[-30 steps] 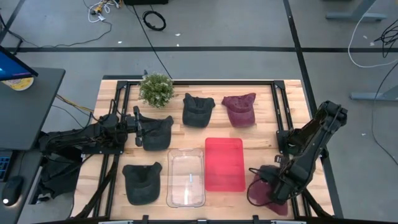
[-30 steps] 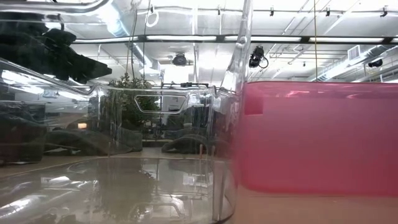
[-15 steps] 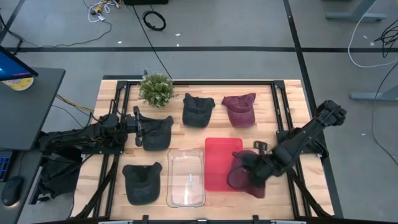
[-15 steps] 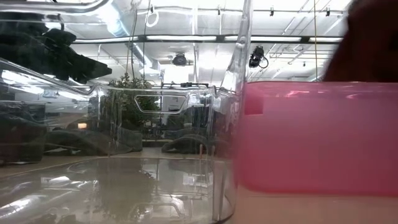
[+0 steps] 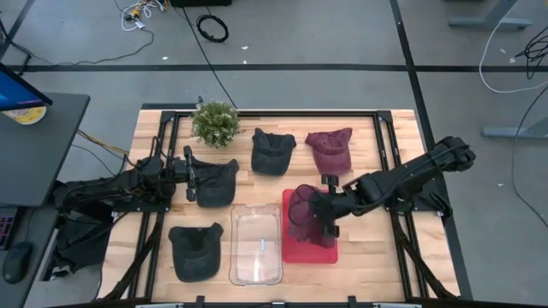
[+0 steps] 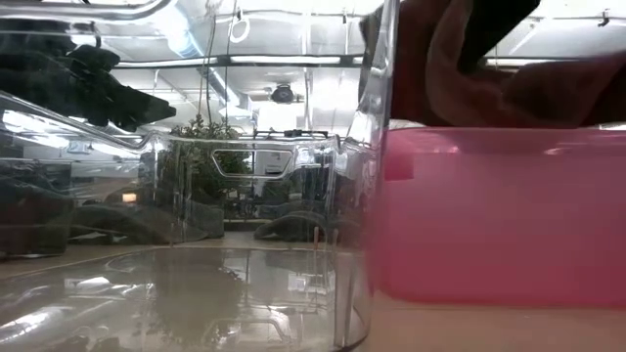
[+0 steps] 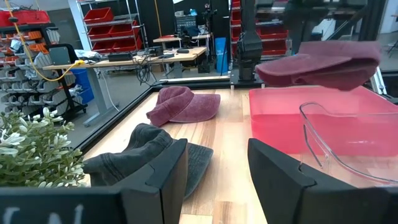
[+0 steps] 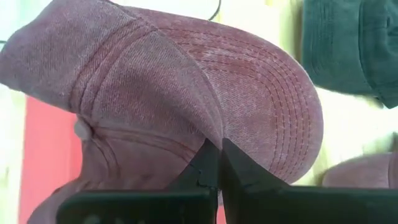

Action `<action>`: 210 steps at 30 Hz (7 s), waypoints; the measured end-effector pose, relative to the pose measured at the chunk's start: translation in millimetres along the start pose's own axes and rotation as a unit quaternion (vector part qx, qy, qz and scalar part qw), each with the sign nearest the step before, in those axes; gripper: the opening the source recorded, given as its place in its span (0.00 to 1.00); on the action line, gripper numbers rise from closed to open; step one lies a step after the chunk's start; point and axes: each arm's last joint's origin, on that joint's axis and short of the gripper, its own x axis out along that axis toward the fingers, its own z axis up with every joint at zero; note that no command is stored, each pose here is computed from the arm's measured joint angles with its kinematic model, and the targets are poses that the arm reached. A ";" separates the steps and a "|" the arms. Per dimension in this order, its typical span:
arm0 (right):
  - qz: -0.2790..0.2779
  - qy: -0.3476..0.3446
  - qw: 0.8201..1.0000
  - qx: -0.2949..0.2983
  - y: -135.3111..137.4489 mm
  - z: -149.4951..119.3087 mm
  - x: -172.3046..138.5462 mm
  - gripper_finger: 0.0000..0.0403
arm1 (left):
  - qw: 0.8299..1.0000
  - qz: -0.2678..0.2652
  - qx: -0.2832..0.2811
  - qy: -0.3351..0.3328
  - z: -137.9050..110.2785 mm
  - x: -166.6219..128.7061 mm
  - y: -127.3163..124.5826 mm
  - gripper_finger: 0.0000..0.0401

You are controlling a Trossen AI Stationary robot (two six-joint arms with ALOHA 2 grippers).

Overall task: Pick & Place hat
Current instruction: Put the bottom red cap into the red bin, then put the red cap into the red bin

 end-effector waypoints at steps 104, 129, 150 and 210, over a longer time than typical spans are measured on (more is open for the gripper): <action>-0.093 0.106 0.988 0.055 -231.0 -101.7 77.0 0.37 | 1.000 0.000 0.000 0.000 0.0 0.0 0.0 0.43; -0.055 0.137 0.984 0.097 -238.1 -116.2 73.7 0.04 | 1.000 0.000 0.000 0.000 0.0 0.0 0.0 0.43; -0.083 0.022 0.985 0.147 -151.6 -80.6 15.8 0.01 | 1.000 0.000 0.000 0.000 0.0 0.0 0.0 0.43; 0.006 0.047 0.993 0.111 56.0 2.5 69.5 0.01 | 1.000 0.000 0.000 0.000 0.0 0.0 0.0 0.43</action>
